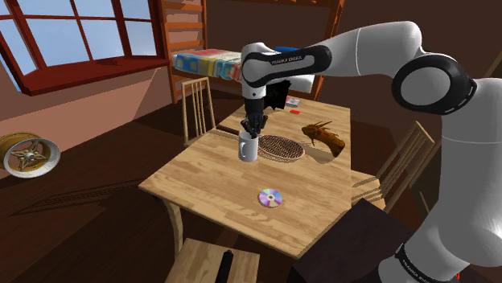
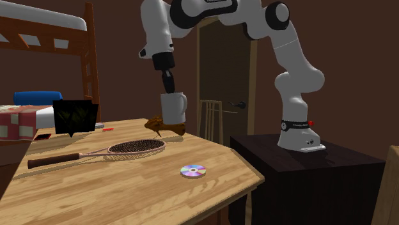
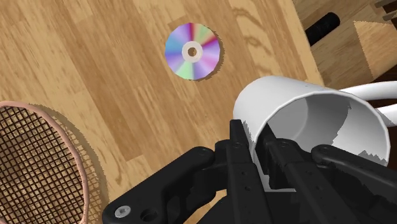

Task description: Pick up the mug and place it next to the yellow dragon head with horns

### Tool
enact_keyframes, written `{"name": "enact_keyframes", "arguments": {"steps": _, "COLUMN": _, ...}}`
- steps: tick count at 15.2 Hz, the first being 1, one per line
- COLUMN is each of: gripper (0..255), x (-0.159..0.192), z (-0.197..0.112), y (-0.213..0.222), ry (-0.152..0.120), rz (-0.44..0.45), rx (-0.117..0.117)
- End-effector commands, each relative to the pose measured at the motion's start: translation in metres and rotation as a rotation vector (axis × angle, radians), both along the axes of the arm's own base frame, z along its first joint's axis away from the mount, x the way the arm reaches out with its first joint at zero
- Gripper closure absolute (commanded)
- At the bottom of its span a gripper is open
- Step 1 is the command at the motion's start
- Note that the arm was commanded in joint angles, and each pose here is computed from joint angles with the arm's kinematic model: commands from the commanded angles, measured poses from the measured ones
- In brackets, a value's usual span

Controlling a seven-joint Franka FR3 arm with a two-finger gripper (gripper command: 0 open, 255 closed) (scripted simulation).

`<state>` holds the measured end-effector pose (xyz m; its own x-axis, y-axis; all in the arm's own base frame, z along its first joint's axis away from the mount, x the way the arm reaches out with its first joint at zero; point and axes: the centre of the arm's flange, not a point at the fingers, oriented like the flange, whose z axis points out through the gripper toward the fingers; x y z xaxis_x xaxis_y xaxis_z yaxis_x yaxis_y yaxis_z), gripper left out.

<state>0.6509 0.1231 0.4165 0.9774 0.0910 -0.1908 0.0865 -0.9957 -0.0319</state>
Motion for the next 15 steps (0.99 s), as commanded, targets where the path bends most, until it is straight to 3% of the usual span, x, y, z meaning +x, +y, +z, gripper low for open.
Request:
{"name": "enact_keyframes", "arguments": {"steps": 1, "gripper": 255, "x": -0.001, "z": 0.011, "y": 0.0, "ry": 0.001, "rz": 0.0, "rx": 0.0}}
{"name": "enact_keyframes", "arguments": {"steps": 4, "gripper": 255, "x": -0.001, "z": 0.026, "y": 0.0, "ry": 0.001, "rz": 0.0, "rx": 0.0}}
{"name": "enact_keyframes", "arguments": {"steps": 15, "gripper": 255, "x": -0.056, "z": 0.026, "y": -0.134, "ry": 0.001, "rz": 0.0, "rx": 0.0}}
